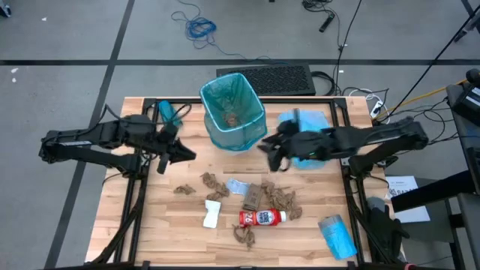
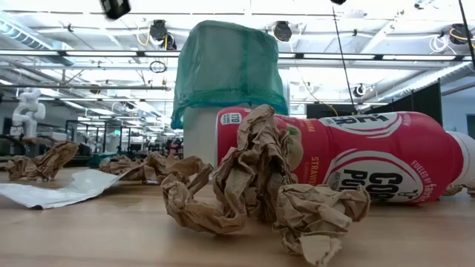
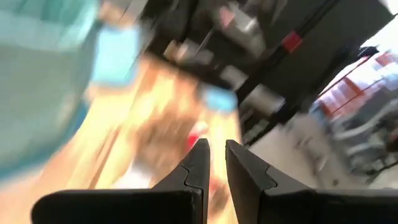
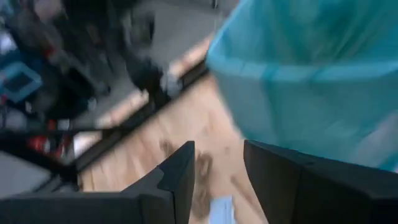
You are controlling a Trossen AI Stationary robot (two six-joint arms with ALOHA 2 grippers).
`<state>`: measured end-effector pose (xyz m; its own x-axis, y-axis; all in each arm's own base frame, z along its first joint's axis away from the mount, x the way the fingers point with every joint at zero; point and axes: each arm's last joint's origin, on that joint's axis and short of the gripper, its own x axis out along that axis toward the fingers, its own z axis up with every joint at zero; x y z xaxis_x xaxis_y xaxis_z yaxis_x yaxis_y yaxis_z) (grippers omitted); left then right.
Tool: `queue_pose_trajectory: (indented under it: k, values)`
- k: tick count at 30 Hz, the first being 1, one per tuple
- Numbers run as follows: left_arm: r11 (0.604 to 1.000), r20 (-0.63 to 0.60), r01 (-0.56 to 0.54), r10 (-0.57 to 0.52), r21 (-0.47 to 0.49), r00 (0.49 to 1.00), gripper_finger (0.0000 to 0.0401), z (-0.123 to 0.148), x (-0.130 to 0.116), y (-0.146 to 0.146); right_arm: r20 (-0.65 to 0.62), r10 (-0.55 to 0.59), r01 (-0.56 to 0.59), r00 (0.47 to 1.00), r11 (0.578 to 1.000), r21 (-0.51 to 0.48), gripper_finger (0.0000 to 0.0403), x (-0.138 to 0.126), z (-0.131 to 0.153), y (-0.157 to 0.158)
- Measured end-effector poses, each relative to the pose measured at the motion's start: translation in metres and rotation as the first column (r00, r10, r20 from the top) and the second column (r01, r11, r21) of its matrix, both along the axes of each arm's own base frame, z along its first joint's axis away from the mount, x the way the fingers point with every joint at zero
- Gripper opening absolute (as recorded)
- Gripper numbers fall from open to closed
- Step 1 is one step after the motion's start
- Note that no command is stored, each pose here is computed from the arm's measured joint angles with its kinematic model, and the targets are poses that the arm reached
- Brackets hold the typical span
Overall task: Place trash/remove bag and relplace
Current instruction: Put the brown paper into the blue trash bag inside the white trash bin
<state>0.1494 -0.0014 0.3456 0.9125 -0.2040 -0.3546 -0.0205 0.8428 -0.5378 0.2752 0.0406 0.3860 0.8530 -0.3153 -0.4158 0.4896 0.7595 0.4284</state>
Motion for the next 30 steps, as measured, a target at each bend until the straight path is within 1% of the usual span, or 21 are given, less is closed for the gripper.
queue_pose_trajectory:
  k: [2,6,8,10,13,16,21,25,27,30]
  values:
    - [1.000,-0.113,-0.013,0.011,-0.012,0.994,0.0050,-0.010,-0.001,0.000,0.044,-0.042,0.043,0.998,0.999,-0.022,0.0130,-0.015,0.012,-0.004]
    - [0.999,-0.278,-0.035,0.026,-0.027,0.960,0.0050,-0.025,0.001,0.000,0.093,-0.077,0.083,0.993,0.995,-0.061,0.0130,-0.040,0.030,-0.015]
    - [0.998,-0.376,-0.058,0.040,-0.035,0.926,0.0050,-0.034,0.002,0.001,0.098,-0.083,0.090,0.992,0.993,-0.074,0.0130,-0.050,0.035,-0.019]
    - [0.997,-0.481,-0.075,0.048,-0.036,0.875,0.0050,-0.046,0.005,0.000,0.092,-0.087,0.095,0.992,0.992,-0.088,0.0130,-0.057,0.037,-0.023]
    - [0.996,-0.590,-0.083,0.044,-0.039,0.806,0.0050,-0.066,0.010,-0.003,0.068,-0.094,0.101,0.993,0.989,-0.107,0.0130,-0.064,0.037,-0.027]
    - [0.997,-0.657,-0.068,0.021,-0.046,0.754,0.0050,-0.081,0.017,-0.010,0.042,-0.093,0.098,0.995,0.987,-0.125,0.0130,-0.067,0.036,-0.029]
    - [0.998,-0.719,-0.047,-0.004,-0.051,0.695,0.0061,-0.097,0.023,-0.020,-0.013,-0.087,0.085,0.996,0.985,-0.147,0.0130,-0.069,0.032,-0.030]
    - [0.996,-0.771,-0.081,0.018,-0.044,0.637,0.0093,-0.111,0.027,-0.022,-0.039,-0.083,0.076,0.996,0.984,-0.162,0.0130,-0.070,0.030,-0.030]
    - [0.994,-0.798,-0.105,0.048,-0.019,0.601,0.0113,-0.119,0.029,-0.022,-0.042,-0.080,0.072,0.996,0.983,-0.168,0.0130,-0.070,0.030,-0.030]
    - [0.993,-0.821,-0.115,0.080,0.017,0.565,0.0141,-0.127,0.035,-0.024,-0.045,-0.078,0.069,0.996,0.982,-0.173,0.0130,-0.070,0.030,-0.030]
